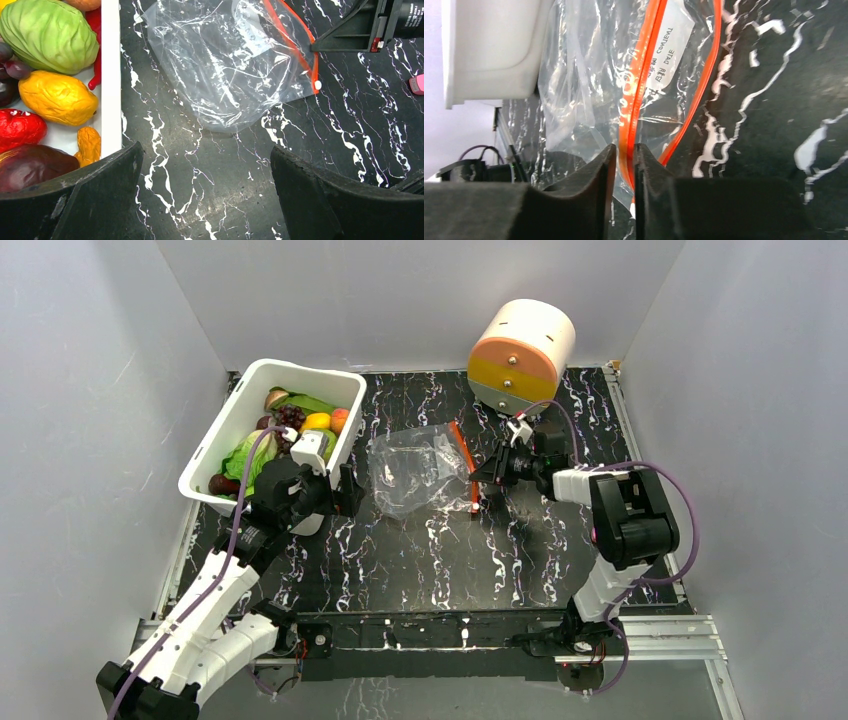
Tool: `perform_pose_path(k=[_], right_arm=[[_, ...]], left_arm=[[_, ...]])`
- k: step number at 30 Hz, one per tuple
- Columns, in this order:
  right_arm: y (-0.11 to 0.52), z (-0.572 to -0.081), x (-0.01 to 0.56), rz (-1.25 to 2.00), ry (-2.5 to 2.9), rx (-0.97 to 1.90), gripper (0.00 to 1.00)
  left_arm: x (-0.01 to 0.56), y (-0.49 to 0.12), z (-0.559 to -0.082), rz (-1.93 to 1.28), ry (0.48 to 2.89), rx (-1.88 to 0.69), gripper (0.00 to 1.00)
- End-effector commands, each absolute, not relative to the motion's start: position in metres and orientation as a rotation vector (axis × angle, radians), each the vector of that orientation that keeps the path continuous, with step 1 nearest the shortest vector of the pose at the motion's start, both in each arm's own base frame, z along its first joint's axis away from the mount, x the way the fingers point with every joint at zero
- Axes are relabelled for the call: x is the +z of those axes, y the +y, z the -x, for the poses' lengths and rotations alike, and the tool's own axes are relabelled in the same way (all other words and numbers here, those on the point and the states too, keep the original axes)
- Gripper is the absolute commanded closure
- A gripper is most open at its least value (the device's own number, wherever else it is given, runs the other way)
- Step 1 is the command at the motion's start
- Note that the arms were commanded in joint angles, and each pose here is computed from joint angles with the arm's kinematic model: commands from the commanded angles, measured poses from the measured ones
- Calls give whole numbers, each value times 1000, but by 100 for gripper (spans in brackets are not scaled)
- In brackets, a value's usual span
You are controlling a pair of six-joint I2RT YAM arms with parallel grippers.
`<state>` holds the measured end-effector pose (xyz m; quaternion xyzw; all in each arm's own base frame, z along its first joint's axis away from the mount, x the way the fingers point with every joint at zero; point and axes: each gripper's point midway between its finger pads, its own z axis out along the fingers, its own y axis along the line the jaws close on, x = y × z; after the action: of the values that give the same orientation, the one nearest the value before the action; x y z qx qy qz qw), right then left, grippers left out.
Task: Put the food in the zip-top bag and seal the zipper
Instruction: Pick up the zipper food storage bag at the center of the board.
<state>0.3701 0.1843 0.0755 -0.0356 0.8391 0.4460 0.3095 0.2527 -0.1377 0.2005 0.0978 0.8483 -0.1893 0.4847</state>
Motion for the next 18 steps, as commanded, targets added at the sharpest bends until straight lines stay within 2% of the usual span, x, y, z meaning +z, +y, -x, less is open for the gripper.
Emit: perform_pose_path(k=[1,4,11,18], right_arm=[[200,-372,120,174,2063,1233,89],[203,-365,138,200,2028,1218,100],[215,-341,171,284,1997,1099,100],[233,-317,191,425,1932,995,100]], left_arm=[[200,-138,-255,-231,2055,-466,2],[197,-138,-255,-213,2078,-469,2],[203,-154,-259,-155,2142,-563,2],[218,-171,-279,-92,2205,-614,10]])
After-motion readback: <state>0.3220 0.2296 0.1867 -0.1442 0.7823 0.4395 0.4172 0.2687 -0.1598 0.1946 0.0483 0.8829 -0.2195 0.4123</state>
